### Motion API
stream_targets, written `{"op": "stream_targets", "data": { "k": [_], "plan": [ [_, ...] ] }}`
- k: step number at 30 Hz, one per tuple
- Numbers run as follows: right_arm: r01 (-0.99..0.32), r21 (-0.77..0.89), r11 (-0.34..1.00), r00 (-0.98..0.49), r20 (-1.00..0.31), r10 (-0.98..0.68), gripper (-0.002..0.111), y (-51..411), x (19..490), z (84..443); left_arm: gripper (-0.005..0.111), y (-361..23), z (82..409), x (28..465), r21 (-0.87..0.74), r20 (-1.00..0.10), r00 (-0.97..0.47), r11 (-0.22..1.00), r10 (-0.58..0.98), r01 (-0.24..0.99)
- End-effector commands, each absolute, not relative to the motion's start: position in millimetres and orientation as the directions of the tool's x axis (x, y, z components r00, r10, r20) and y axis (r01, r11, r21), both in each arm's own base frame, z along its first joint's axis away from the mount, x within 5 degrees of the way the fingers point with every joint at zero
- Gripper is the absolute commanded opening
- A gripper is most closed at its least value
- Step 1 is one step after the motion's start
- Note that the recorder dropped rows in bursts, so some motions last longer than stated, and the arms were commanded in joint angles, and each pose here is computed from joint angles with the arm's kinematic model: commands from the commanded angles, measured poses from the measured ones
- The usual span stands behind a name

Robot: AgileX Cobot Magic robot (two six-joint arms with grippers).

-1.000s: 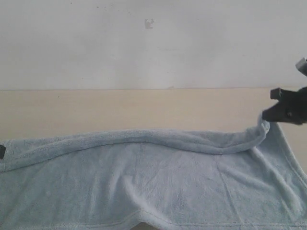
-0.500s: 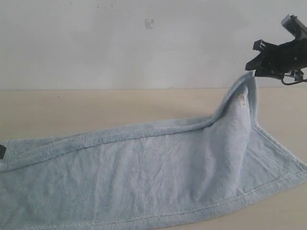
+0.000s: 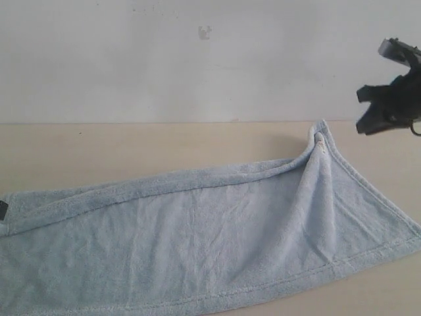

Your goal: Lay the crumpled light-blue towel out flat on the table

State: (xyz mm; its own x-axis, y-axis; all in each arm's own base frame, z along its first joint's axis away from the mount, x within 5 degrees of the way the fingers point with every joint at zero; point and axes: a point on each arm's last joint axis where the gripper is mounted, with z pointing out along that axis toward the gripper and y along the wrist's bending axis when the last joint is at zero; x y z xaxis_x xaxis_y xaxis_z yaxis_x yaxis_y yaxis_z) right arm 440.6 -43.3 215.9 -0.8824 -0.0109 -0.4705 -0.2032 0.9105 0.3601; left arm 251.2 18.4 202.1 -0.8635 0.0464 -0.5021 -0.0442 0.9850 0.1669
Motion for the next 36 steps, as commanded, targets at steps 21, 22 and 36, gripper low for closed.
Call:
{"op": "stream_targets", "data": {
  "k": [21, 22, 36],
  "plan": [
    [-0.078, 0.181, 0.98, -0.942, -0.336, -0.013, 0.0, -43, 335, 134, 0.004, 16, 205, 253, 0.138, -0.526, -0.85, 0.989, 0.026, -0.055],
    [-0.075, 0.183, 0.98, -0.944, -0.329, -0.011, 0.0, -43, 335, 131, 0.004, 16, 205, 253, 0.137, -0.528, -0.849, 0.989, 0.026, -0.055],
    [0.009, 0.099, 0.995, -0.986, -0.164, 0.025, 0.0, -50, 306, 104, 0.004, 16, 205, 253, 0.143, -0.522, -0.852, 0.989, 0.034, -0.049]
  ]
}}
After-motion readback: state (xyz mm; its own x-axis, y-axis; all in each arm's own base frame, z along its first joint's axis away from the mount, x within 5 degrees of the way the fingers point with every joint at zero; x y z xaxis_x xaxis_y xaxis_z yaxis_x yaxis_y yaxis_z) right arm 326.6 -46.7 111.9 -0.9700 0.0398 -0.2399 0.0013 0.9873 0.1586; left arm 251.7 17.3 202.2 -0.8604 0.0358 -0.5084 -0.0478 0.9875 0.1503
